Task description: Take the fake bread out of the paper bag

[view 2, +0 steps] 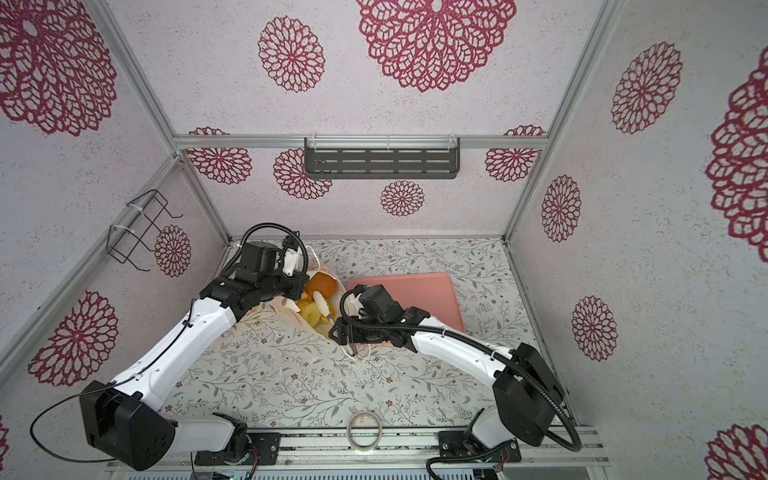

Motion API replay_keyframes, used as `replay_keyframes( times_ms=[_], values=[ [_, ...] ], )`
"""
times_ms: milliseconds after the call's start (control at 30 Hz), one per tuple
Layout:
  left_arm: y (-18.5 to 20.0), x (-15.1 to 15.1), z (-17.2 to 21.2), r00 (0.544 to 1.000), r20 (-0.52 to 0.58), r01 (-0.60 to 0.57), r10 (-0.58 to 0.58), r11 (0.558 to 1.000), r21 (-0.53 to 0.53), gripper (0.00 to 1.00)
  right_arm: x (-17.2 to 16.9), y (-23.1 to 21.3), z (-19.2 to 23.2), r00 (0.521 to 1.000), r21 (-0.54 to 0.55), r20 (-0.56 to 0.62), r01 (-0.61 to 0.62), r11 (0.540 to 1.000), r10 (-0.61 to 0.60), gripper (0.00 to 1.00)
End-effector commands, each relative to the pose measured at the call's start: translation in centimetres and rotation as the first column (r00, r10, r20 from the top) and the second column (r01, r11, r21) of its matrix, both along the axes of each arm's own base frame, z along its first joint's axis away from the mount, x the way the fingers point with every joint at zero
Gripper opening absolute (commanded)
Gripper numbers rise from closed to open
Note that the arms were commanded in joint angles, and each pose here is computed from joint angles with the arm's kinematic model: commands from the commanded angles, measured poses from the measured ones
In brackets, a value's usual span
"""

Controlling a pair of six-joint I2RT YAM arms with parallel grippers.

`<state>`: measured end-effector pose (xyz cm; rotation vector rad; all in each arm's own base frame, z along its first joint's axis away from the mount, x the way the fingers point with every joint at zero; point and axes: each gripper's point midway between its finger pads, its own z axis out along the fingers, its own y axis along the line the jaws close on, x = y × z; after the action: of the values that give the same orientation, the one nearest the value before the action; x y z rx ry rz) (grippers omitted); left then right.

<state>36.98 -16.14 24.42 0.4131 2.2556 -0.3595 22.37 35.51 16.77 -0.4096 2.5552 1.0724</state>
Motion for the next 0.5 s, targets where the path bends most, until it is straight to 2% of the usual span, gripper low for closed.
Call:
replay_keyframes(
  times_ms=[0, 267, 467],
  values=[
    [-0.5, 0.2, 2.2, 0.998, 0.067, 0.008, -0.005, 0.999, -0.043, 0.0, 0.2, -0.2, 0.3, 0.997, -0.015, 0.072, -0.027, 1.0, 0.028, 0.86],
    [-0.4, 0.1, 2.1, 0.998, 0.062, 0.004, -0.002, 0.999, -0.044, 0.0, 0.2, -0.2, -2.0, 0.998, -0.051, 0.058, -0.035, 0.998, 0.038, 0.85],
    [-0.5, 0.2, 2.1, 0.998, 0.058, 0.004, -0.002, 0.999, -0.046, 0.0, 0.3, 0.6, -2.9, 0.998, -0.036, 0.038, -0.043, 0.998, 0.044, 0.81]
  ],
)
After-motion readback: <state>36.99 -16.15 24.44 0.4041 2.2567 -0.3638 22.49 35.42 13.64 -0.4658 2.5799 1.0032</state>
